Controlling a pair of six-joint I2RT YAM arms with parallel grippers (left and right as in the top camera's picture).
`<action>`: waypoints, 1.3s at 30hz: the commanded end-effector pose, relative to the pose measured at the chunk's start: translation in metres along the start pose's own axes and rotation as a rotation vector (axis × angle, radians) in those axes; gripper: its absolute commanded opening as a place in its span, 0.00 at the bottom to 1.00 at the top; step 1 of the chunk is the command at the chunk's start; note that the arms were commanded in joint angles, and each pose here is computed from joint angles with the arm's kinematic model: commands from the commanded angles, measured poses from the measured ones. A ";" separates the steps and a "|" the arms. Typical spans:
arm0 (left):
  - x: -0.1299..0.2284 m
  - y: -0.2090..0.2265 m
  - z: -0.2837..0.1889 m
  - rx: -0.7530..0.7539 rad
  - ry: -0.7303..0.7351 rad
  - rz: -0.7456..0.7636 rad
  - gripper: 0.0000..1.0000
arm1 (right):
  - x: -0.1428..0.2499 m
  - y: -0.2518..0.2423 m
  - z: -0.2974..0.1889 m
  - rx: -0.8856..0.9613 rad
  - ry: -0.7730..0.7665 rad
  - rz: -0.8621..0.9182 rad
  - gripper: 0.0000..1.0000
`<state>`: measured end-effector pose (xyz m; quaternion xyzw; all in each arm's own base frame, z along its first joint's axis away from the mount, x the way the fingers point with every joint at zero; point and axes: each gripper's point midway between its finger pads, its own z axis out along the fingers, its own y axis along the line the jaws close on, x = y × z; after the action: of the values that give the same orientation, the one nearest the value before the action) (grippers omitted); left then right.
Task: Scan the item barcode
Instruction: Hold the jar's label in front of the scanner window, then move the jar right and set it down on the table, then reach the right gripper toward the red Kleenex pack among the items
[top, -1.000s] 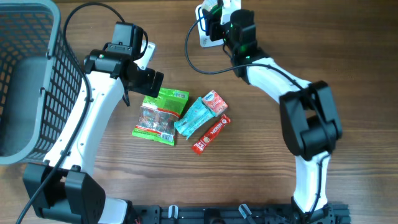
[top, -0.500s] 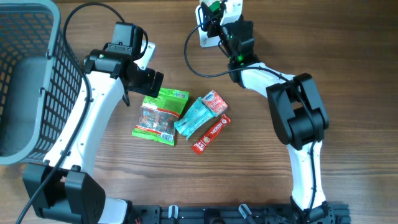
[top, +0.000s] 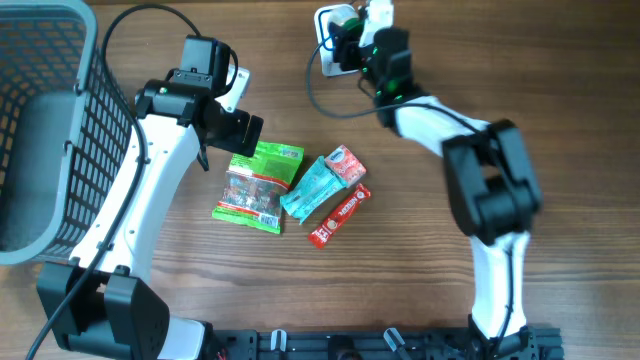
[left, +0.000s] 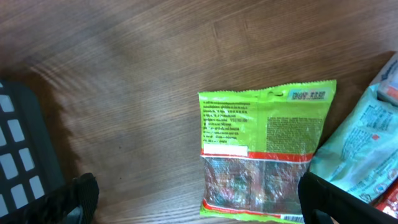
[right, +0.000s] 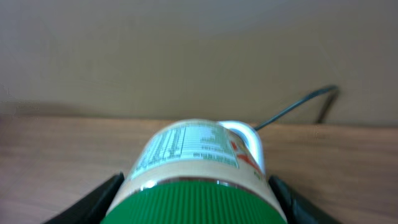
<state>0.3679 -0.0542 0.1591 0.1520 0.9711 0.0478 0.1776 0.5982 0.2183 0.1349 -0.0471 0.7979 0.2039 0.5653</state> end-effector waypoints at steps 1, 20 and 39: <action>-0.004 0.002 -0.004 -0.010 -0.015 0.011 1.00 | -0.121 0.015 -0.082 -0.099 -0.053 0.003 0.23; -0.004 0.002 -0.004 -0.010 -0.015 0.011 1.00 | 0.119 -0.186 -0.290 0.538 0.939 0.333 0.23; -0.004 0.002 -0.004 -0.010 -0.015 0.011 1.00 | 0.007 -0.106 -0.310 0.275 0.797 0.432 0.99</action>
<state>0.3678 -0.0542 0.1591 0.1531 0.9710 0.0479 0.1772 0.3561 -0.0186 0.1724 0.1289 0.9730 0.1041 0.1609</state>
